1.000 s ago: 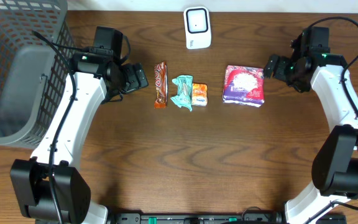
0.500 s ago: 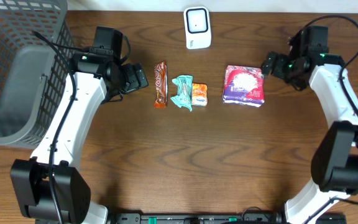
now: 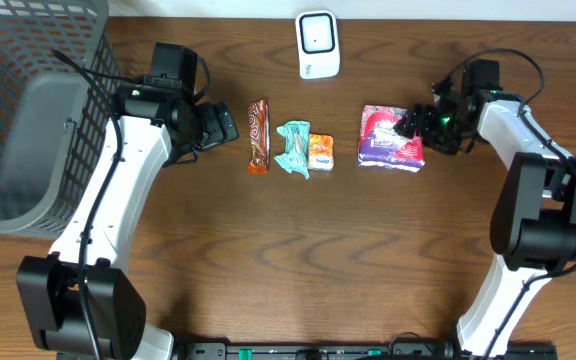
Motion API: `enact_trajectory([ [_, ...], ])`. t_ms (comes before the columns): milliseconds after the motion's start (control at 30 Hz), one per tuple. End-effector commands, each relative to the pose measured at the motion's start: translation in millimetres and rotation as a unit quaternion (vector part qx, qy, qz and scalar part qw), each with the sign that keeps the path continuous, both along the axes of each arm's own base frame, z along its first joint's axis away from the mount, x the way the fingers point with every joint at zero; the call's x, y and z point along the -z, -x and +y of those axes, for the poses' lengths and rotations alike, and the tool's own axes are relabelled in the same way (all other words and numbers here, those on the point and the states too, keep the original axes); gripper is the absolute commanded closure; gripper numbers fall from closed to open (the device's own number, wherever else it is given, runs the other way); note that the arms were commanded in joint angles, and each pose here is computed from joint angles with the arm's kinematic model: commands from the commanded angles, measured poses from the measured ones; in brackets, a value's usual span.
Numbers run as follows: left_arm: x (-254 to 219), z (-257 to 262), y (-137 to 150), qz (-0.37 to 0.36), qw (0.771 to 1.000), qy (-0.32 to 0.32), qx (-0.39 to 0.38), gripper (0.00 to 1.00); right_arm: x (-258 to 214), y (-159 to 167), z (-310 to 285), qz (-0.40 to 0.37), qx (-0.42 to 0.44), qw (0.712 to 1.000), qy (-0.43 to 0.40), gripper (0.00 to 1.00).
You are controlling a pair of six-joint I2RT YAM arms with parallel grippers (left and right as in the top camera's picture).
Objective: Scan the item barcode
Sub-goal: 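Grasp the purple-red pack with the right gripper and lift it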
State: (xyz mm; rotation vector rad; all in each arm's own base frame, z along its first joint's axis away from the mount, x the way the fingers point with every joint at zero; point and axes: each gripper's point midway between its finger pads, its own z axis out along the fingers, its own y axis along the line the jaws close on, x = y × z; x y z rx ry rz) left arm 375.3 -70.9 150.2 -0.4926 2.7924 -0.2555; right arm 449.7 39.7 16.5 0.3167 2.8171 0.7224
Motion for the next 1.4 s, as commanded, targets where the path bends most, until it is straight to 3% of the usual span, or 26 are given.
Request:
enact_trajectory([
  [0, -2.4, 2.2, -1.8, -0.004, 1.0, -0.005, -0.003, 0.02, 15.2, 7.7, 7.4, 0.023, -0.012, 0.999, -0.02, 0.41],
  [267, -2.5, 2.2, -1.9, -0.004, 1.0, -0.005, -0.003, 0.02, 4.5, 8.3, 22.5, 0.024, -0.015, 0.997, -0.076, 0.97],
  [300, -2.5, 2.2, -1.9, -0.004, 1.0, -0.005, -0.003, 0.02, 3.0, 8.3, 24.4, 0.024, -0.014, 0.996, -0.084, 0.99],
  [533, -2.4, 2.2, -1.8, -0.004, 1.0, -0.005, -0.003, 0.02, -31.0, 1.8, 50.2, 0.011, -0.026, 0.982, -0.189, 0.99],
  [733, -2.5, 2.2, -1.9, -0.004, 1.0, -0.005, -0.003, 0.02, -55.2, -12.4, 57.6, 0.006, -0.013, 0.975, -0.224, 0.99],
  [900, -2.4, 2.2, -1.8, -0.004, 1.0, -0.005, -0.003, 0.02, -78.5, -35.9, 60.1, -0.029, -0.01, 0.976, -0.217, 0.99],
  [1133, -2.5, 2.2, -1.9, -0.004, 1.0, -0.005, -0.003, 0.02, -115.5, -91.2, 62.3, -0.111, 0.034, 0.985, -0.128, 0.99],
  [1367, -2.5, 2.2, -1.9, -0.004, 1.0, -0.005, -0.003, 0.02, -154.9, -146.1, 96.4, -0.23, 0.109, 0.962, -0.094, 0.99],
])
